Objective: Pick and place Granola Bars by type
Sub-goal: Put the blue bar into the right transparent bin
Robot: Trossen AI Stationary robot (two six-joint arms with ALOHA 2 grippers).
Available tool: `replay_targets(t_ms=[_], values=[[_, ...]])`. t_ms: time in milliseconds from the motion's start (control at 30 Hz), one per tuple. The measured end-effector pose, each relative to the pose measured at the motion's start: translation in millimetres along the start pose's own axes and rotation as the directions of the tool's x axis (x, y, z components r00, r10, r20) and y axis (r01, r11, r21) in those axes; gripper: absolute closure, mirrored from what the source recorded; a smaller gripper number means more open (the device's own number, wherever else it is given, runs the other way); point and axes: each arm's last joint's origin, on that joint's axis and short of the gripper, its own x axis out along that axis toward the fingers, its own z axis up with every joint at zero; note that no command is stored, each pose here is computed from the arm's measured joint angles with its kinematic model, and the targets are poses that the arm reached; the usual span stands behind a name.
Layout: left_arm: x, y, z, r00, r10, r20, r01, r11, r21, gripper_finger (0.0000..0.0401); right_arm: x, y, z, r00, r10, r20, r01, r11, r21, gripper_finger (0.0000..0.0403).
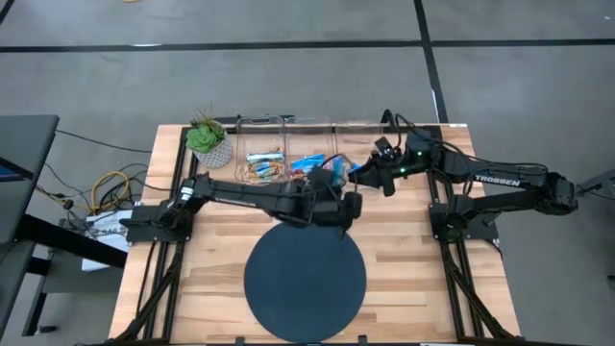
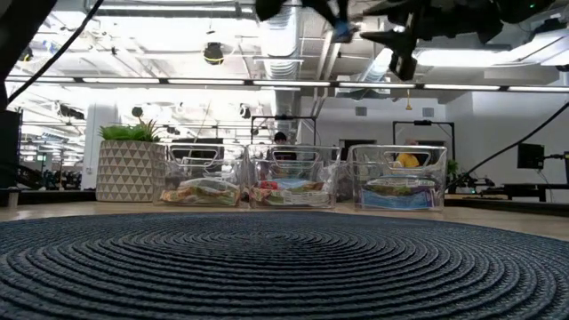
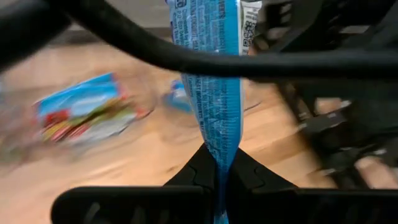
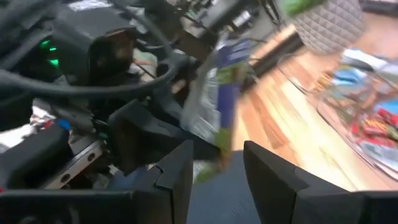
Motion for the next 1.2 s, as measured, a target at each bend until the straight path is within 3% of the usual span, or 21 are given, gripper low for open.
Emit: replay_targets(t_ms=[300,633,967,1200], values=[[21,-13,29,0.986,-0.168,-0.016,0.169,0.985,0.023,0.04,0,2,4,0.999,0.024,0.03,-0.024,0.999,-0.021,0.0266],[23,-16,32,0.977,-0.209,-0.042,0.211,0.977,0.033,0.04,-3,-2,6,0.999,-0.005,0.052,0.007,0.999,-0.036,0.0269],[19,1,16,0.987,-0.054,-0.15,0.072,0.991,0.115,0.04,-18,-30,11,0.984,-0.172,0.048,0.172,0.985,-0.002,0.0268],[44,10,39,0.99,-0.027,-0.14,0.051,0.983,0.176,0.04,-34,-48,17,0.959,-0.273,0.081,0.272,0.962,0.031,0.027]])
